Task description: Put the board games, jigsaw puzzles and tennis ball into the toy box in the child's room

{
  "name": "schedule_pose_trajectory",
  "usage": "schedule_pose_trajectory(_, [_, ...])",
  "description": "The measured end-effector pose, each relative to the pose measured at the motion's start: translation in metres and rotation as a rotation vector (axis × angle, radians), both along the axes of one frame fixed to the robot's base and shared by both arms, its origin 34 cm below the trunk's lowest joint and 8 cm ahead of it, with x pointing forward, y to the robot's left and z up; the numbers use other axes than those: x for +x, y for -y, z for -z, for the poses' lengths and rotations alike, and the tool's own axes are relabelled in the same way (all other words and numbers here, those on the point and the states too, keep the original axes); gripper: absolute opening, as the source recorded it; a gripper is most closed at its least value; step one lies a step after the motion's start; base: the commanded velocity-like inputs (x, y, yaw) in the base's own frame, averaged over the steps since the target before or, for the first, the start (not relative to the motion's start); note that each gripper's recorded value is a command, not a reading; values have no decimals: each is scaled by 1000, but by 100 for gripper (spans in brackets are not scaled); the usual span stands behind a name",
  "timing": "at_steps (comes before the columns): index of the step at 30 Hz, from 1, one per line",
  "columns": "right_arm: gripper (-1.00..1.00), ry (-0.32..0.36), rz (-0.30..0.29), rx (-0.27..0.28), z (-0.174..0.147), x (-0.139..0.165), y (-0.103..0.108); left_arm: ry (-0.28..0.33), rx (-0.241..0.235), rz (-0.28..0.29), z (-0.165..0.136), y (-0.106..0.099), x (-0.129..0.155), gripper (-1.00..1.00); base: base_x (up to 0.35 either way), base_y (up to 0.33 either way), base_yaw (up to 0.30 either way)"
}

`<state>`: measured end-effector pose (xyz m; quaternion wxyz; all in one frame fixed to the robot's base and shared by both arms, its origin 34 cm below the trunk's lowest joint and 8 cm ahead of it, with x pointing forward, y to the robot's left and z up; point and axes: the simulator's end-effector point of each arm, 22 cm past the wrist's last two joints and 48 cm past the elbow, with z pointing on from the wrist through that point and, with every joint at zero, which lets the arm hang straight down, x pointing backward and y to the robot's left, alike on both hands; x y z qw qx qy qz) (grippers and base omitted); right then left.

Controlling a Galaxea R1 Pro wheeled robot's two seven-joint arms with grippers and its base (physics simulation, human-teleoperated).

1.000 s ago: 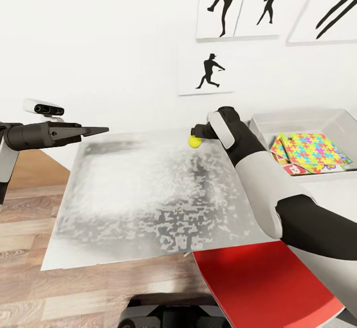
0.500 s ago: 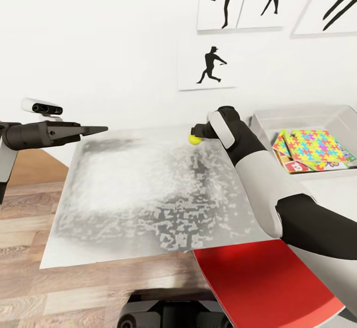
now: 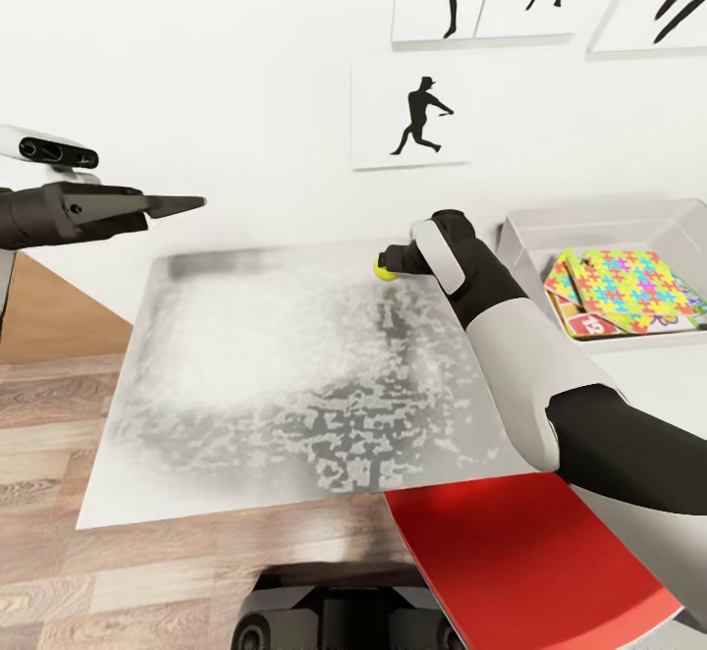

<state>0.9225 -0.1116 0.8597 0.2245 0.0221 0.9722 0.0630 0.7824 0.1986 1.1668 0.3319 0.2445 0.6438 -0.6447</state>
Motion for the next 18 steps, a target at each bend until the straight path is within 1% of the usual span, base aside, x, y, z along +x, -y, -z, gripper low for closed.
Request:
schedule_pose_trajectory(2, [100, -1, 1, 0, 2, 0, 0, 25, -4, 6, -10, 3, 4, 100, 0, 0, 0])
schedule_pose_trajectory(11, [100, -2, -1, 0, 6, 4, 0, 65, -29, 28, -24, 16, 13, 100, 0, 0, 0])
schedule_pose_trajectory(18, [100, 2, -2, 1, 6, 9, 0, 60, -37, 44, -19, 25, 14, 100, 0, 0, 0])
